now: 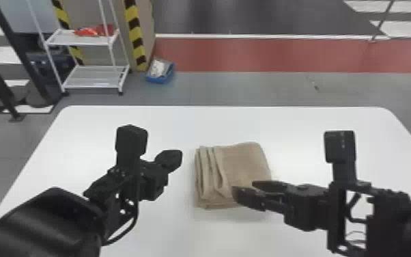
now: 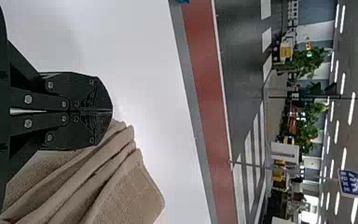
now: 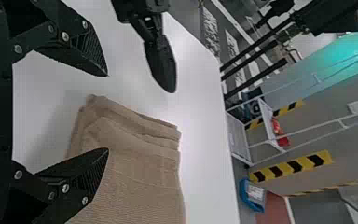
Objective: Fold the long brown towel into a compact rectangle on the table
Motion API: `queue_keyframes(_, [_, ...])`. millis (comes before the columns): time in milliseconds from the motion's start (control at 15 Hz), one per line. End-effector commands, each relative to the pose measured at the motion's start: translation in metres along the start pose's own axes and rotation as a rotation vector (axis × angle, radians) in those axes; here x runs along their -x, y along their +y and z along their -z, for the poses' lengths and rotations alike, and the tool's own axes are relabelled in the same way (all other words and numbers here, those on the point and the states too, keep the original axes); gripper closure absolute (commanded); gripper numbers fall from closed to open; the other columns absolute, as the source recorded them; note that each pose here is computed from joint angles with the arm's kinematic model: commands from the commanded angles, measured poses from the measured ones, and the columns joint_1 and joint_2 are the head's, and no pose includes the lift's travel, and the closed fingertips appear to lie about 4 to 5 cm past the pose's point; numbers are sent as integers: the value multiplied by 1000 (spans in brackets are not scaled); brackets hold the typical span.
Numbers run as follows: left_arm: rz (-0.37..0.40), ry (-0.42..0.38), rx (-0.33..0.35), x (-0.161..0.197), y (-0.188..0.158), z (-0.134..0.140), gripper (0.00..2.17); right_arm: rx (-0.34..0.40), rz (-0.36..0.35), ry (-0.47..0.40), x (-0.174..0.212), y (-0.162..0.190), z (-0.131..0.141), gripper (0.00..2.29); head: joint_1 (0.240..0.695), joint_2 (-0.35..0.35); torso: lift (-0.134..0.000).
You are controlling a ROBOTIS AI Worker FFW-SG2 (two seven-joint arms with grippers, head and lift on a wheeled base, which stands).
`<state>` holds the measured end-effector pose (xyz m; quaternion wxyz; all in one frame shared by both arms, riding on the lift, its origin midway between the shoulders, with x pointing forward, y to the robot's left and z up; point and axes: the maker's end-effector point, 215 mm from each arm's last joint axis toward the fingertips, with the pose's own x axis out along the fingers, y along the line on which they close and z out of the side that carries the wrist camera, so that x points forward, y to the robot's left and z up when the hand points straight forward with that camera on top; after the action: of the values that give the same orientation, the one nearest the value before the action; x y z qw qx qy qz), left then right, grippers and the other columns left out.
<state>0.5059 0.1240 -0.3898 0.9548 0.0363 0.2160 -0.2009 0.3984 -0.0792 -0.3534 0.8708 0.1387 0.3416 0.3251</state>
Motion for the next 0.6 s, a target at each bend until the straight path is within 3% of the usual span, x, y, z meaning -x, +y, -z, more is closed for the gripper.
queue_keyframes(0, [-36, -7, 27, 7, 23, -1, 1615, -36, -7, 94, 7, -3, 30, 1652, 695, 56, -124])
queue_keyframes(267, [-43, -25, 99, 13, 41, 0, 1615, -41, 48, 152, 10, -21, 59, 1717, 695, 86, -124])
queue_keyframes(533, [-33, -21, 112, 19, 39, 8, 1615, -23, 111, 129, -6, -46, 56, 1717, 695, 77, -124])
